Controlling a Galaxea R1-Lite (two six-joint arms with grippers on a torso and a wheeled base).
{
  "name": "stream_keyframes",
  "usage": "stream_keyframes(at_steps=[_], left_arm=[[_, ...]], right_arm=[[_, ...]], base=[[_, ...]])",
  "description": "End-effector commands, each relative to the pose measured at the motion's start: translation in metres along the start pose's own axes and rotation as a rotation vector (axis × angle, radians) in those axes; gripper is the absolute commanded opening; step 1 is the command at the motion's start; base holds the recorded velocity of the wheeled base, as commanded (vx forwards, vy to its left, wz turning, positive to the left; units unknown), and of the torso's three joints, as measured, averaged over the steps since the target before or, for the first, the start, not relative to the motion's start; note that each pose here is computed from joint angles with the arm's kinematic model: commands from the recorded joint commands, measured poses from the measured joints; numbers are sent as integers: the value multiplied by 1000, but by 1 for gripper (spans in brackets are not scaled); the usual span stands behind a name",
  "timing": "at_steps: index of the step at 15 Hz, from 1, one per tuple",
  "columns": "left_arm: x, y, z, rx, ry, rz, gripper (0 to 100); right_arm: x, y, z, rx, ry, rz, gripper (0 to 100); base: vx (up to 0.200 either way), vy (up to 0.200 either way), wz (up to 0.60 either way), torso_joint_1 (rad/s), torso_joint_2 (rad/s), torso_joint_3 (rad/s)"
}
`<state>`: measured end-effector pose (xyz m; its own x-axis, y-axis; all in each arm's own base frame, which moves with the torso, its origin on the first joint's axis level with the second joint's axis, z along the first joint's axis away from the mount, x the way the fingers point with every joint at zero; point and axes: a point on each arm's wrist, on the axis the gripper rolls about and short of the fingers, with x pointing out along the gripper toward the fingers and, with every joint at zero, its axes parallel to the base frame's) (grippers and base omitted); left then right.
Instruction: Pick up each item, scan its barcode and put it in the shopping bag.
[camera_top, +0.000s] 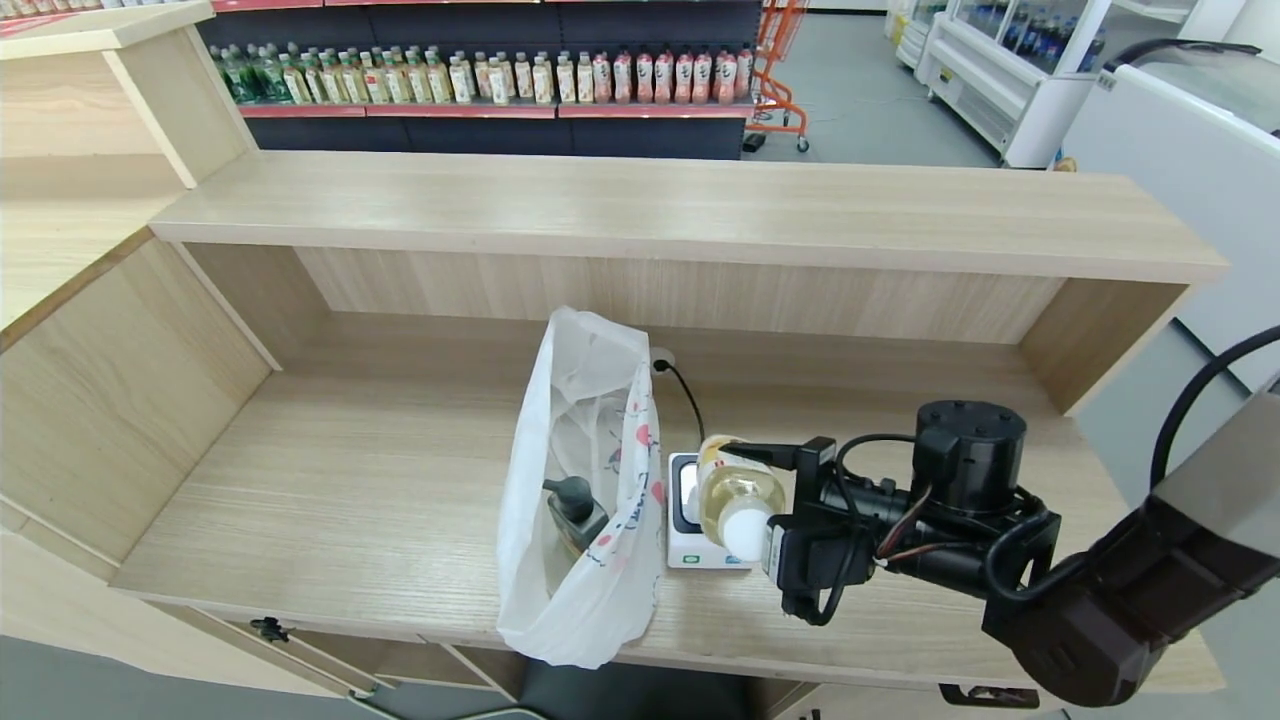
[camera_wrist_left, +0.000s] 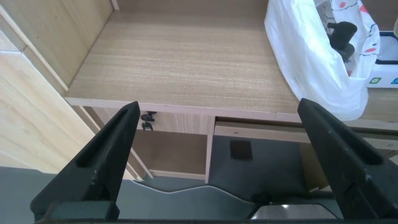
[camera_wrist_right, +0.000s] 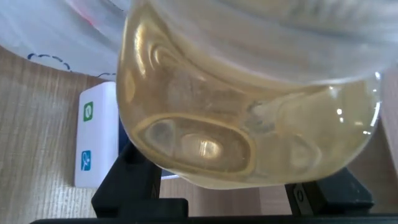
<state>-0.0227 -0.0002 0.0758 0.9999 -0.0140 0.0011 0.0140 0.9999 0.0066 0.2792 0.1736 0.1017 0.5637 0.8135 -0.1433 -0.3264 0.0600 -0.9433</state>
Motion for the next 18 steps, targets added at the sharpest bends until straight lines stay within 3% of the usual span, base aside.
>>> stream_keyframes(at_steps=[1, 18], left_arm=[[0, 0, 0, 0, 0, 0, 100], [0, 0, 0, -4, 0, 0, 100]], right_arm=[[5, 8, -4, 7, 6, 24, 0], [19, 26, -17, -11, 17, -9, 0]], base=[[0, 0, 0, 0, 0, 0], [0, 0, 0, 0, 0, 0]])
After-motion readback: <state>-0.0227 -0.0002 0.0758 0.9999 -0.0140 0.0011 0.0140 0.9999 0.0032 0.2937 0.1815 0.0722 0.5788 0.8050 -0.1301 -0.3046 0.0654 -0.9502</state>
